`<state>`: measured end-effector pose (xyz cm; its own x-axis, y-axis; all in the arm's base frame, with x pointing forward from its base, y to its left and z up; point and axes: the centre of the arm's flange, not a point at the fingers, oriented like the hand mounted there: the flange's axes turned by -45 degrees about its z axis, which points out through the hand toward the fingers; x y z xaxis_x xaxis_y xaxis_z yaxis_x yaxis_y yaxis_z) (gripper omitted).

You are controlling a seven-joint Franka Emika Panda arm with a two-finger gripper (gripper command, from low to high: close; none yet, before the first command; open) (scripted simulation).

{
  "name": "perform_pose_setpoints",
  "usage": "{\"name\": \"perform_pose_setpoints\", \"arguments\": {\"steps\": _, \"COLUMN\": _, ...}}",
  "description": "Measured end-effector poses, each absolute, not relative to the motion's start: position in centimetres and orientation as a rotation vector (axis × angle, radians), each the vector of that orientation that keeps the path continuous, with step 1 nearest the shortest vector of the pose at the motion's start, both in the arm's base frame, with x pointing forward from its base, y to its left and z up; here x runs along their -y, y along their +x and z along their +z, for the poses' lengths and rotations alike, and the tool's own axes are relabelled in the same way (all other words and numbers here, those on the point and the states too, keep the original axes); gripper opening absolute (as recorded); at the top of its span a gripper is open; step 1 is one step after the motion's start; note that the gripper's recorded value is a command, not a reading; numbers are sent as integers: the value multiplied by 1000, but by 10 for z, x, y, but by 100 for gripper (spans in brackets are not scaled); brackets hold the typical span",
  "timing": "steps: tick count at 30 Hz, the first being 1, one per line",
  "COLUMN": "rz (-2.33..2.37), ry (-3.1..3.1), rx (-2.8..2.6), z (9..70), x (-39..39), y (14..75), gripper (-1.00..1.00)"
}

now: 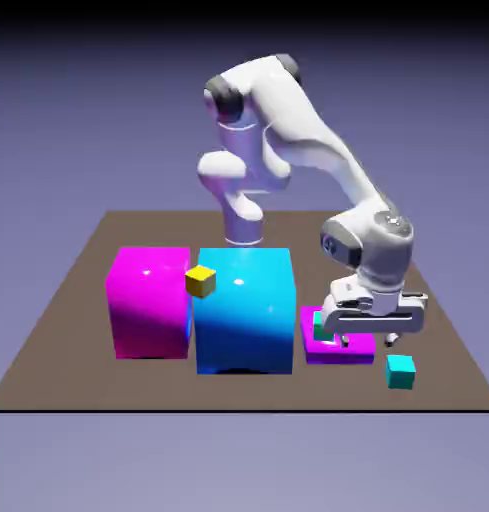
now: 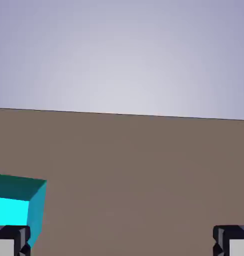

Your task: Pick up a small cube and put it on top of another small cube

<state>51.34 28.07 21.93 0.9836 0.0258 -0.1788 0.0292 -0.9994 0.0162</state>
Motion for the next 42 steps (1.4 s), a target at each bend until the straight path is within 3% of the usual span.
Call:
{"name": "perform_pose_setpoints", "arguments": {"steps": 12, "rz": -644, "ry": 3090, "rx": 139, "z": 184, "x": -342, "y": 521, "gripper": 0}}
{"name": "perform_pose_setpoints", "arguments": {"steps": 14, "rz": -643, "ry": 3090, "rx": 140, "z": 136, "x": -344, "y": 508, "gripper": 0}}
{"name": "perform_pose_setpoints", "arguments": {"steps": 15, "rz": -644, "ry": 3090, "rx": 139, "z": 118, "x": -344, "y": 501, "gripper": -100}}
{"name": "perform_pose_setpoints", "arguments": {"steps": 17, "rz": -645, "ry": 3091, "rx": 139, "z": 118, "x": -344, "y": 501, "gripper": -100}}
{"name": "perform_pose_setpoints", "arguments": {"steps": 20, "rz": -642, "ry": 3090, "rx": 123, "z": 184, "x": -343, "y": 520, "gripper": -100}}
{"name": "perform_pose_setpoints", "arguments": {"steps": 42, "rz": -510, "ry": 2622, "rx": -1172, "z": 246, "x": -284, "y": 432, "gripper": -100}}
